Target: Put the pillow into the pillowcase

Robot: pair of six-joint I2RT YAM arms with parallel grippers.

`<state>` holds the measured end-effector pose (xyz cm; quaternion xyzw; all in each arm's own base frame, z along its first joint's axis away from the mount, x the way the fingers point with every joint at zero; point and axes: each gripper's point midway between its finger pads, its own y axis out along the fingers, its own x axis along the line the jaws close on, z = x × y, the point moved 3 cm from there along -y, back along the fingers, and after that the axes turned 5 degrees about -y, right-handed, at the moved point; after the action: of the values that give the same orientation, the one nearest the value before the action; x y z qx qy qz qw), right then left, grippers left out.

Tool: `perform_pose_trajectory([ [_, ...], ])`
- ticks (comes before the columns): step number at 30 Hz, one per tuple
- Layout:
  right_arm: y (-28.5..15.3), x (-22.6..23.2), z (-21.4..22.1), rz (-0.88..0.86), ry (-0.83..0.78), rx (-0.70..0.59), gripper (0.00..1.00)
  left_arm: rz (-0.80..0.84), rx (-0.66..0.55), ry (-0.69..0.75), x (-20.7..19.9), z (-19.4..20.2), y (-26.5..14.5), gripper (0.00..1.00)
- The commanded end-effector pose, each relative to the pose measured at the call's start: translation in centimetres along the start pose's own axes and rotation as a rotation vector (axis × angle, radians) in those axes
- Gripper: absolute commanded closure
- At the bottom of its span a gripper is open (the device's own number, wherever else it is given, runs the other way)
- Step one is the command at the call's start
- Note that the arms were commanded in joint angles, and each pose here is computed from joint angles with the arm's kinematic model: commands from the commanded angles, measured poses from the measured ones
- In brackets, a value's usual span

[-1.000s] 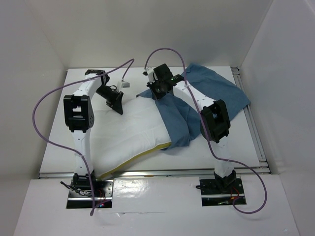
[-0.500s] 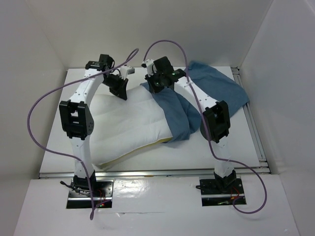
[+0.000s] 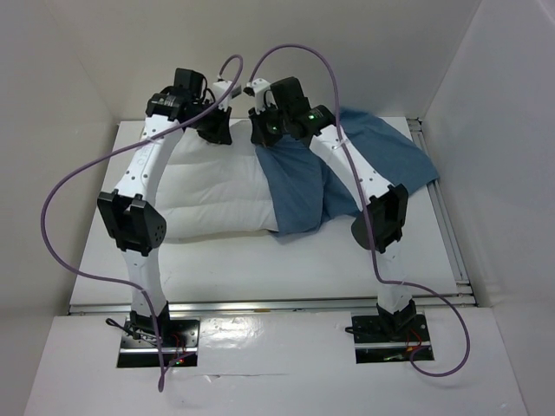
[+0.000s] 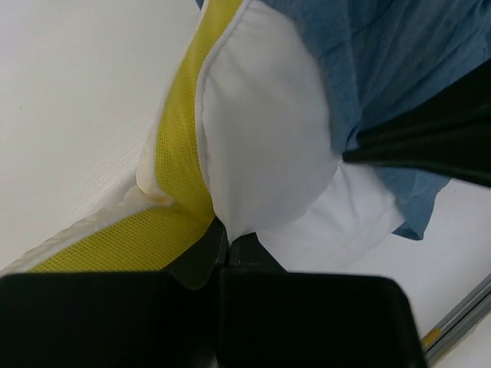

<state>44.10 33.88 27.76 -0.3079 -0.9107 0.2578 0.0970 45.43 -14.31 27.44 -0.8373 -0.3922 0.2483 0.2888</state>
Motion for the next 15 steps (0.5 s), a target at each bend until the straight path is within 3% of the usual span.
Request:
perform_pose_trajectory([
  [1, -3.8, 7.5, -7.1, -0.268, -0.04, -0.229, 1.0, 0.124, -0.238, 0.059, -6.1, -5.8, -3.3, 1.0],
  [5, -4.3, 8.4, -7.5, -0.254, -0.068, -0.261, 0.97, 0.113, -0.284, 0.059, -6.5, -6.4, -4.5, 1.0],
  [9, -4.6, 5.2, -6.5, -0.09, -0.072, -0.242, 0.91, 0.075, -0.316, 0.093, -6.9, -6.2, -6.1, 1.0],
  [13, -5.6, -0.1, -5.9, 0.127, -0.016, -0.234, 0.66, 0.066, -0.326, 0.128, -7.5, -5.3, -6.6, 1.0],
  [14, -6.6, -1.1, -6.1, 0.171, -0.009, -0.248, 0.53, 0.047, -0.325, 0.134, -7.3, -5.0, -6.8, 1.0],
  [15, -6.8, -2.1, -5.6, 0.203, 0.013, -0.244, 0.52, 0.04, -0.341, 0.154, -7.7, -5.0, -7.2, 1.0],
])
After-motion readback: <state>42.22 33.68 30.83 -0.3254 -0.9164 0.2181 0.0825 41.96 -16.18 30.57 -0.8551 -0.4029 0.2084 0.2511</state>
